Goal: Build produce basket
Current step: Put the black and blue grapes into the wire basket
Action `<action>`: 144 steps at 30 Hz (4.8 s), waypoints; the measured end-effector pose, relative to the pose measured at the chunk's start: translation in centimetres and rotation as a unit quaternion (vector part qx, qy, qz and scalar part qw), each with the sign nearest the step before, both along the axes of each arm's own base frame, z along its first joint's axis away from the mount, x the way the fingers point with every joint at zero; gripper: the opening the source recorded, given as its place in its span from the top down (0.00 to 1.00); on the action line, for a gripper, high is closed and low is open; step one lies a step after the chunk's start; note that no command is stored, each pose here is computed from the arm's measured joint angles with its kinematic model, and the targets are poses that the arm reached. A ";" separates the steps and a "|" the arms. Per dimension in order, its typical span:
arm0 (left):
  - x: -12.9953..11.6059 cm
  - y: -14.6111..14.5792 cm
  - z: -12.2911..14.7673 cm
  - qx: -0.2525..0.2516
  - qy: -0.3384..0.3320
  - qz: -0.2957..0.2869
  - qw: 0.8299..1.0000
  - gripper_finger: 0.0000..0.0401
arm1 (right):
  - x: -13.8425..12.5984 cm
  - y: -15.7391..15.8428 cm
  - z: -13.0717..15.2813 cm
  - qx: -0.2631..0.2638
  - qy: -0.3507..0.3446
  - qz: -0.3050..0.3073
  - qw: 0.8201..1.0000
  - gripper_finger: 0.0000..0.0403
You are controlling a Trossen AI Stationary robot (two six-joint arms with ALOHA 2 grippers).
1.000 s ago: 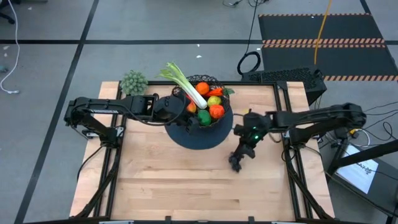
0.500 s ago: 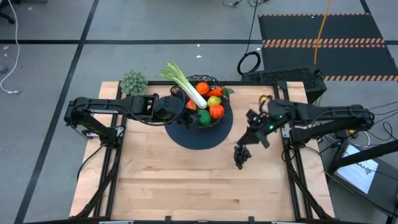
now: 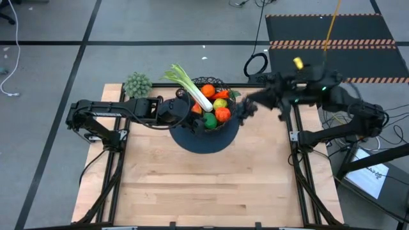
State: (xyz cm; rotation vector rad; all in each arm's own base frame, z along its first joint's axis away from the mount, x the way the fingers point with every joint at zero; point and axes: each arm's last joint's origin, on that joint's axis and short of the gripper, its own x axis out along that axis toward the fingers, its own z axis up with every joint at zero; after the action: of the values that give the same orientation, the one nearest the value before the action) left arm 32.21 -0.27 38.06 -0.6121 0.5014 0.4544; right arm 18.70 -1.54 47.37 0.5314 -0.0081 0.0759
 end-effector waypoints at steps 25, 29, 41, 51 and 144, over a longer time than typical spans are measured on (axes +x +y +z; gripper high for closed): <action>0.7 -1.1 0.9 0.059 -0.038 -0.125 0.990 0.59 | -2.4 -2.2 8.2 -0.085 -0.120 -0.158 0.976 1.00; 0.7 -1.2 0.9 0.066 -0.036 -0.143 0.987 0.59 | -2.0 -2.4 8.1 -0.016 -0.120 -0.180 0.976 1.00; 0.7 -0.6 0.9 0.067 -0.035 -0.135 0.988 0.59 | -1.2 -3.3 8.5 0.187 -0.185 -0.180 0.948 1.00; 0.7 -0.6 0.9 0.065 -0.035 -0.134 0.988 0.59 | 0.0 -4.1 8.9 0.251 -0.250 -0.234 0.905 1.00; -1.7 -0.8 0.4 0.031 0.048 -0.124 0.991 0.59 | 2.1 4.2 5.4 -0.394 0.003 -0.256 0.883 1.00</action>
State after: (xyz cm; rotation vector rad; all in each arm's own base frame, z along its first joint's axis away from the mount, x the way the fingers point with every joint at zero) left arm 30.46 -1.06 38.46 -0.4620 0.6446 0.2633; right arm 20.83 2.64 52.76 -0.3020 -0.1070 -0.4311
